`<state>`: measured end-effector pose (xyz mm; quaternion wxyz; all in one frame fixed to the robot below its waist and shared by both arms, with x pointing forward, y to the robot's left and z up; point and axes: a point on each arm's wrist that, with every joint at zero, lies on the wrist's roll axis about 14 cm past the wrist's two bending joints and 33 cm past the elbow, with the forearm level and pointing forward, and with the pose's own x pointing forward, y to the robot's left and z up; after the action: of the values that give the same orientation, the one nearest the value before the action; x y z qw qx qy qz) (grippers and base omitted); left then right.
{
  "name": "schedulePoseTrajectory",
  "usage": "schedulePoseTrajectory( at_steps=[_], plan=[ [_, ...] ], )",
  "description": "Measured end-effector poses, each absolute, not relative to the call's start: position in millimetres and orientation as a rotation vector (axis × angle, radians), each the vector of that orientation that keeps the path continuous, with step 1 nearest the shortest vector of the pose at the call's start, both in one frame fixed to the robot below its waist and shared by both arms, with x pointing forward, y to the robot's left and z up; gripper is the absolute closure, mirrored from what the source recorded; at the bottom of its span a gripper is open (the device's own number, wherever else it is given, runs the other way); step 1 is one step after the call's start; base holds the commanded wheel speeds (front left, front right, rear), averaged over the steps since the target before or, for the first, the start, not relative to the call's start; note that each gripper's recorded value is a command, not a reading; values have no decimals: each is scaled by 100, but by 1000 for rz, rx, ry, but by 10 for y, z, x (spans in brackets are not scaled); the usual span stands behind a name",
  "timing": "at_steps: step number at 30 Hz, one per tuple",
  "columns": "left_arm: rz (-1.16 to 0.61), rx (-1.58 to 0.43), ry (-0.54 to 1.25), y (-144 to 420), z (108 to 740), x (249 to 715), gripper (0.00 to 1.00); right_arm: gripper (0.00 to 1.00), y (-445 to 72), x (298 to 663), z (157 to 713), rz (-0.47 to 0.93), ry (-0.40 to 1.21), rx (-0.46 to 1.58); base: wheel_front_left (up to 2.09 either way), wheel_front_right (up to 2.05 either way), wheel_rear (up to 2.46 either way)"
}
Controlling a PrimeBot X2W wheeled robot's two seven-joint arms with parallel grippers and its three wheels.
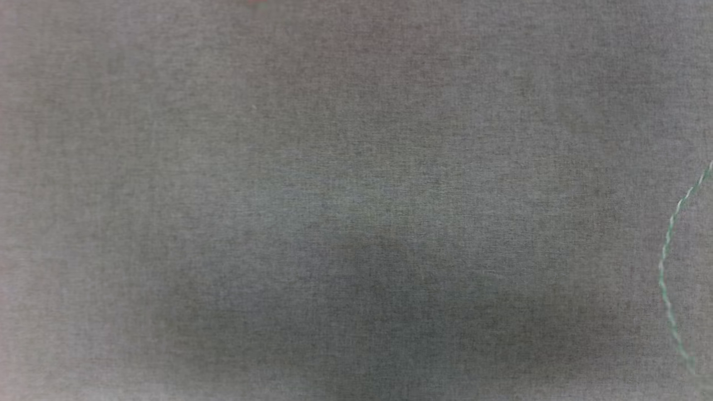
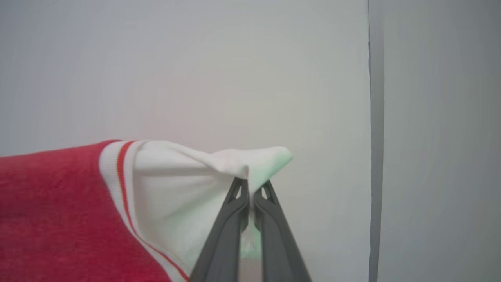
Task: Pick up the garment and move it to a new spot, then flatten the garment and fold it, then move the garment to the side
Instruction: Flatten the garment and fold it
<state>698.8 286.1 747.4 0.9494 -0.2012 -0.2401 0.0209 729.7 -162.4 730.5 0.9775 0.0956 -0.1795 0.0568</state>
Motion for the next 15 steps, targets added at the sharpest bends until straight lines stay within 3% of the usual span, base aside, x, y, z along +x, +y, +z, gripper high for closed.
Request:
schedulePoseTrajectory(
  at_steps=[3,7,15],
  plan=[
    [27,-462,-508,2791,7469,7031,100,100,-1600,7325,7327,113,-370,206,0,0,0],
    [10,-479,-390,2616,6944,7066,100,100,-1448,7323,7090,140,-313,176,0,0,0],
    [-119,-561,-258,2323,6447,6753,100,100,-1202,7115,6501,215,-187,155,0,0,0]
  ],
)
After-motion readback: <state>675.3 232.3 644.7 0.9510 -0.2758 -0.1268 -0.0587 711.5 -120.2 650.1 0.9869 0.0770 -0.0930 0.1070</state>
